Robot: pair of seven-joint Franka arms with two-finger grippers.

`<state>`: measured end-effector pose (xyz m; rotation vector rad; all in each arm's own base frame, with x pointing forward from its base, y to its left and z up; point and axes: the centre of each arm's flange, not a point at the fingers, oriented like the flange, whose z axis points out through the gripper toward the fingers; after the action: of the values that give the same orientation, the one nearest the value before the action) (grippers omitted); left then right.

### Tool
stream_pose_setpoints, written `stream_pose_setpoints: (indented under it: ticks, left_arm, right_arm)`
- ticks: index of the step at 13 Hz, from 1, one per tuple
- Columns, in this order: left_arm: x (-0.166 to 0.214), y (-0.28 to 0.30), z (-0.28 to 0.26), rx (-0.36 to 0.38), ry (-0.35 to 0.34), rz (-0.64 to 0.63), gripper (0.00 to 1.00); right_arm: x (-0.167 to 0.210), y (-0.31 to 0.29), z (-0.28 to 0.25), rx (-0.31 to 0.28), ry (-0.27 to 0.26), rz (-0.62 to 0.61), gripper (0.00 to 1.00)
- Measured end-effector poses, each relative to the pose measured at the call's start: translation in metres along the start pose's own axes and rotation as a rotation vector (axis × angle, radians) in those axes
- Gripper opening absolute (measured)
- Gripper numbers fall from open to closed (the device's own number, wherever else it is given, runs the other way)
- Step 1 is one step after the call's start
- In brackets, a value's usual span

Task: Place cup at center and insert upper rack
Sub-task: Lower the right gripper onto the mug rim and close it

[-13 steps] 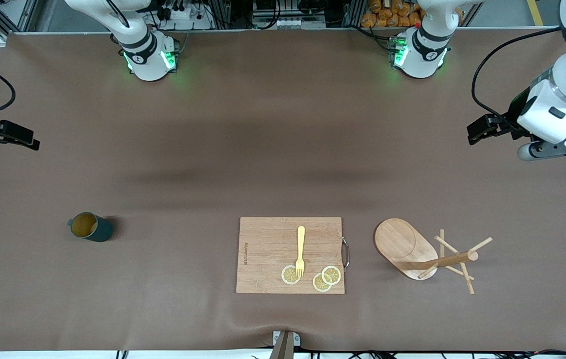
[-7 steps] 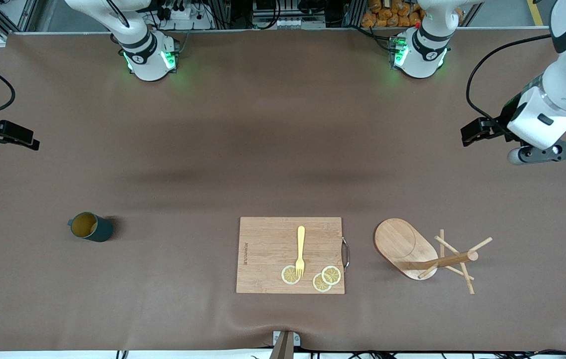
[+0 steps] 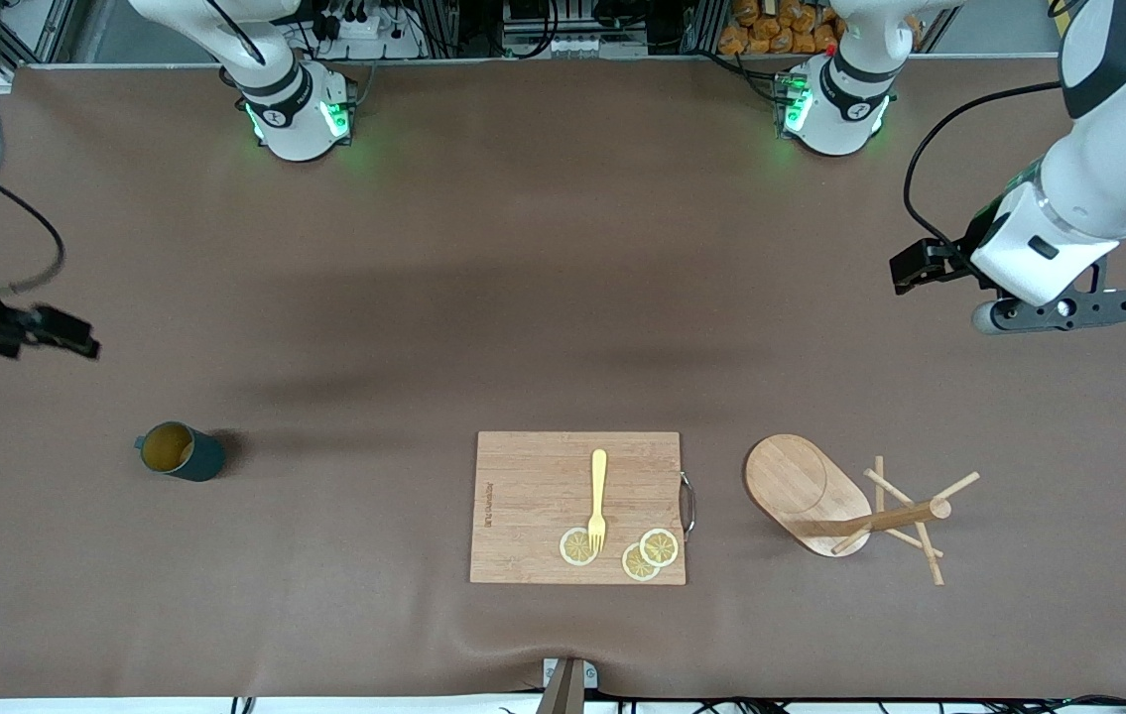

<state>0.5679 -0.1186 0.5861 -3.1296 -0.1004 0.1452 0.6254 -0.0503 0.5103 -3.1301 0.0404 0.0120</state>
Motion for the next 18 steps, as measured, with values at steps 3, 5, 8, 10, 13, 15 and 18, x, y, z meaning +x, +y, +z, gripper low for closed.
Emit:
stream_pose_setpoints:
  ticks: [3, 5, 8, 10, 13, 15, 18]
  left_arm:
    - [-0.002, 0.006, -0.005, -0.003, 0.011, 0.013, 1.0]
    - [-0.003, 0.012, -0.004, -0.002, 0.009, 0.023, 1.0]
    - [-0.003, 0.012, -0.004, -0.002, 0.009, 0.024, 1.0]
    - [-0.003, 0.012, -0.004, -0.002, 0.009, 0.026, 1.0]
    - [-0.003, 0.012, -0.004, -0.002, 0.009, 0.044, 1.0]
    - [-0.003, 0.012, -0.004, -0.002, 0.009, 0.044, 1.0]
    - [-0.003, 0.012, -0.004, -0.002, 0.009, 0.045, 1.0]
  right_arm:
    - [0.031, -0.002, 0.083, -0.02, -0.025, -0.004, 1.0]
    - [0.042, -0.004, 0.131, -0.029, -0.062, -0.007, 1.0]
    - [0.05, -0.003, 0.184, -0.041, -0.089, -0.008, 1.0]
    - [0.051, -0.002, 0.208, -0.045, -0.101, -0.008, 1.0]
    - [0.054, -0.001, 0.233, -0.05, -0.097, -0.008, 1.0]
    - [0.055, -0.001, 0.247, -0.053, -0.095, -0.009, 1.0]
    - [0.055, -0.002, 0.261, -0.055, -0.107, -0.014, 1.0]
